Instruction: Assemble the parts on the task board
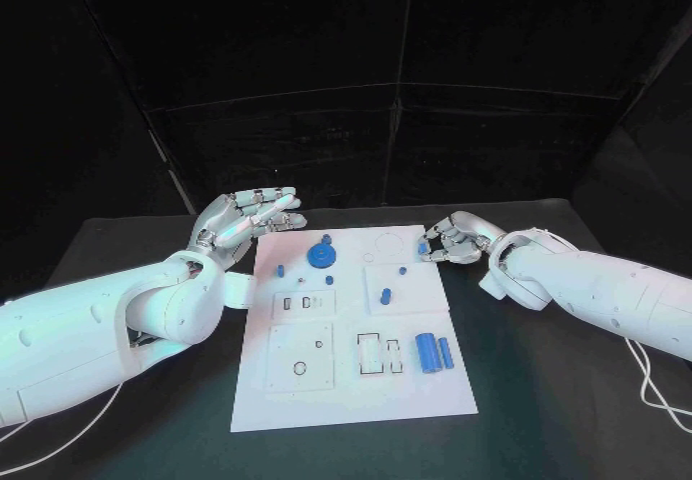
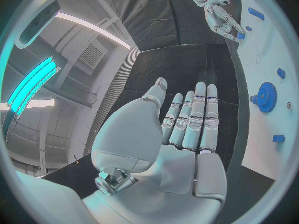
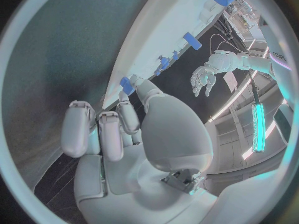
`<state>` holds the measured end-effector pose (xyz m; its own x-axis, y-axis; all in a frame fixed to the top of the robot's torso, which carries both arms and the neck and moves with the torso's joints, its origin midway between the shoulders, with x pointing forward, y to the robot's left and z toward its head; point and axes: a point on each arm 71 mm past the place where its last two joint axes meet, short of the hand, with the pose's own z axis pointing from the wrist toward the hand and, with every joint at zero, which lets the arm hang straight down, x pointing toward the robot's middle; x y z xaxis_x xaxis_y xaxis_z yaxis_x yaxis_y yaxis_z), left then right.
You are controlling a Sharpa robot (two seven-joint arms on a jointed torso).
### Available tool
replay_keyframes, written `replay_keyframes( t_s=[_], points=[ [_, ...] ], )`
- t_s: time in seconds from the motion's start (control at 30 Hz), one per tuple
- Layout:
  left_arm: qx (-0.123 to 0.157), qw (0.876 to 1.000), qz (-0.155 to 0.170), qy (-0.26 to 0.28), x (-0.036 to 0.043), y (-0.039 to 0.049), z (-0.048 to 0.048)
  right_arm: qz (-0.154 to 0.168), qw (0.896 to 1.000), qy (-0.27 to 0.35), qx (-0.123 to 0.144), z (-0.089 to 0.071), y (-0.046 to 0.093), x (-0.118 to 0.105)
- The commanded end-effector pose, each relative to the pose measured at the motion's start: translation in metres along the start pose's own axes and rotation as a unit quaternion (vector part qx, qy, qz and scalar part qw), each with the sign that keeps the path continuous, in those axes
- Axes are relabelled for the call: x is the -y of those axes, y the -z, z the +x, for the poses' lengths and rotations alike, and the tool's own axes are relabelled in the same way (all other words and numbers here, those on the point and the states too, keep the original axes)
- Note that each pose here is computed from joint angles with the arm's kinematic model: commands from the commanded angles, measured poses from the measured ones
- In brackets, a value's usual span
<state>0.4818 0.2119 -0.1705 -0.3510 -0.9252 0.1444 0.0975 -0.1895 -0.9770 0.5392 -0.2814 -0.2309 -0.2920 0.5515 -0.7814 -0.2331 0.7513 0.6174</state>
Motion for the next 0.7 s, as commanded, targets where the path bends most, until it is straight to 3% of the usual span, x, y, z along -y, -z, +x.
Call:
replay_keyframes(
  t_s=[0.03, 0.7],
  points=[
    [-0.007, 1.000, 0.004, 0.003, 0.0010, 0.0000, 0.0016, 0.000, 1.000, 0.001, -0.005, 0.0003, -0.0005, -0.0007],
    [-0.006, 1.000, 0.004, 0.003, 0.0013, 0.0006, 0.0006, 0.009, 1.000, -0.011, 0.017, -0.0007, -0.0016, -0.0011]
  ],
)
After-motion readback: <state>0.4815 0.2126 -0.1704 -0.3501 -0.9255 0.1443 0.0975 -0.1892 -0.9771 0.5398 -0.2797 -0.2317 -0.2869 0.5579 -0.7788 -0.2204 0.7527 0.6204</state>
